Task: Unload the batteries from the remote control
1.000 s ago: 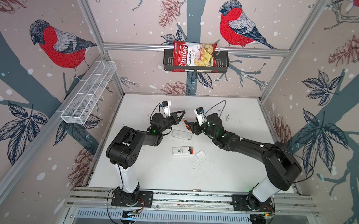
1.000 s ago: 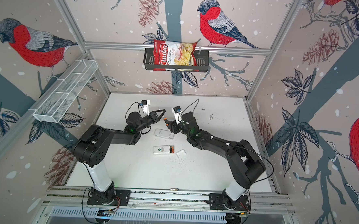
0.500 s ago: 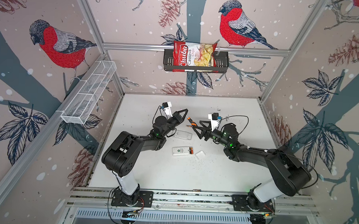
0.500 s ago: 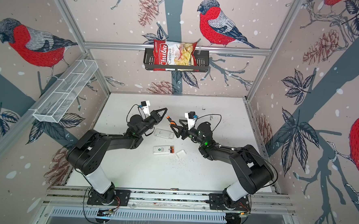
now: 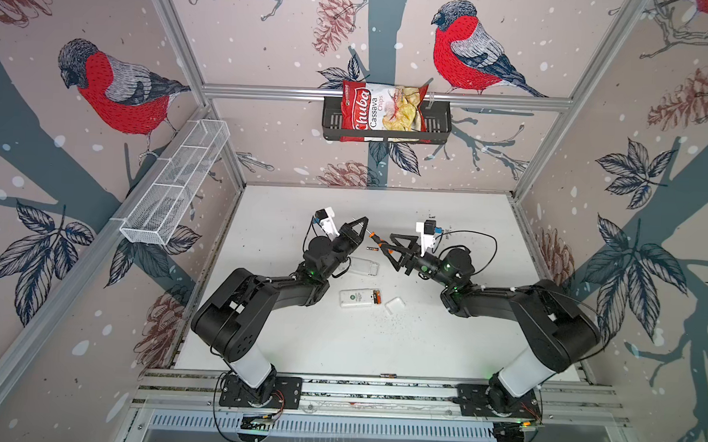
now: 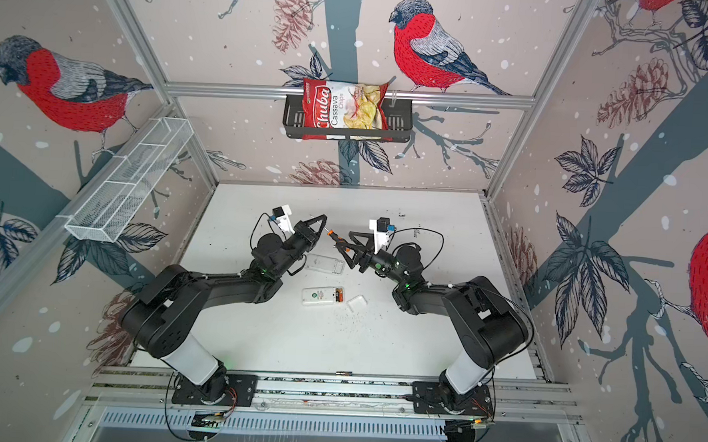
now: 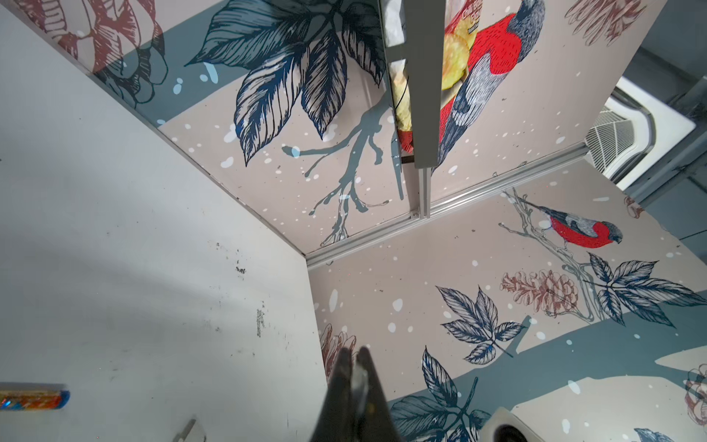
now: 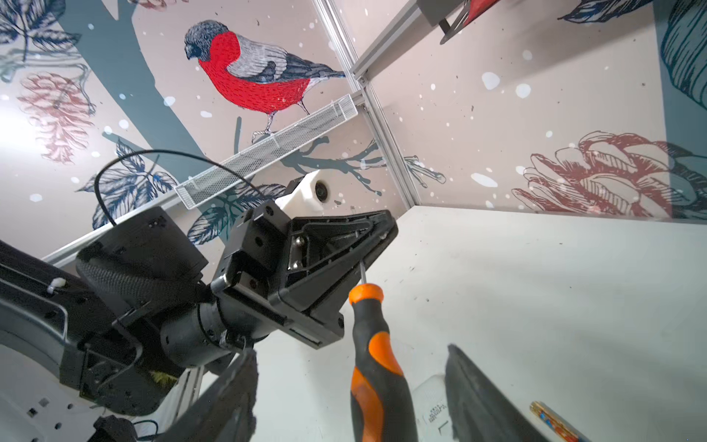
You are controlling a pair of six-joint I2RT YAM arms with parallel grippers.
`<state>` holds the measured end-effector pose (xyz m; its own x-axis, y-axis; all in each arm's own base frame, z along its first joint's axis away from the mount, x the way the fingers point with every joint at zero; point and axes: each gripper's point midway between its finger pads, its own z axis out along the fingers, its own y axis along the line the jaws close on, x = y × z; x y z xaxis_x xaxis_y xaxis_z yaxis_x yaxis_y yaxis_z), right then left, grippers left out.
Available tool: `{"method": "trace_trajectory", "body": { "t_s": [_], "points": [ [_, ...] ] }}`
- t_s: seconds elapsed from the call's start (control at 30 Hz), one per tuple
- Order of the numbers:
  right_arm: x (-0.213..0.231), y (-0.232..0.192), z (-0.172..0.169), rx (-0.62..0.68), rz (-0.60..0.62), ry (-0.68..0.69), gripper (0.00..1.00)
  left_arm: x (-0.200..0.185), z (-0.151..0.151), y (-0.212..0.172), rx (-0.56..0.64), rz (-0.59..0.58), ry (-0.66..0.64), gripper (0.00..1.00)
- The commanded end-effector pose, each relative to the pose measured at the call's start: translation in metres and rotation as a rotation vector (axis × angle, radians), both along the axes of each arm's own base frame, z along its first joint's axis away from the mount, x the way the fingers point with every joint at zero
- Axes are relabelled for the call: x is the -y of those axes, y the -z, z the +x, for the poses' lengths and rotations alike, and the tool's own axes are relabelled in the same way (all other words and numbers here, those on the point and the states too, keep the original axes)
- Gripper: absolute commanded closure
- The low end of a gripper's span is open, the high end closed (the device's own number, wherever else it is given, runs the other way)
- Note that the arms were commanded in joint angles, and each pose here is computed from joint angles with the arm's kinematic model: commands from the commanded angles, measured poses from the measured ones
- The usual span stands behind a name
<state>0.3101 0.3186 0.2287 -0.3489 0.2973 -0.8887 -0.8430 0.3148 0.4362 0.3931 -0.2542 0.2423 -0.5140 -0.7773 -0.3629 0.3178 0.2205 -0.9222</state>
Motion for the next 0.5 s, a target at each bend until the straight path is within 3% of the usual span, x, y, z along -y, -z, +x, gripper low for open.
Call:
{"method": "trace_trajectory", "body": {
  "t_s": [0.0,0.27,0.47],
  "points": [
    [-0.002,-0.029,-0.009,0.033,0.132,-0.080,0.24,-0.001,-0.007,-0.034,0.112,-0.098,-0.002,1.00],
    [-0.014,-0.036,-0.009,0.015,0.191,-0.158,0.21,0.015,-0.015,-0.046,0.189,-0.109,0.034,1.00],
    [-0.022,-0.036,-0.005,-0.005,0.203,-0.179,0.25,0.018,-0.019,-0.046,0.211,-0.119,0.041,1.00]
  ]
}}
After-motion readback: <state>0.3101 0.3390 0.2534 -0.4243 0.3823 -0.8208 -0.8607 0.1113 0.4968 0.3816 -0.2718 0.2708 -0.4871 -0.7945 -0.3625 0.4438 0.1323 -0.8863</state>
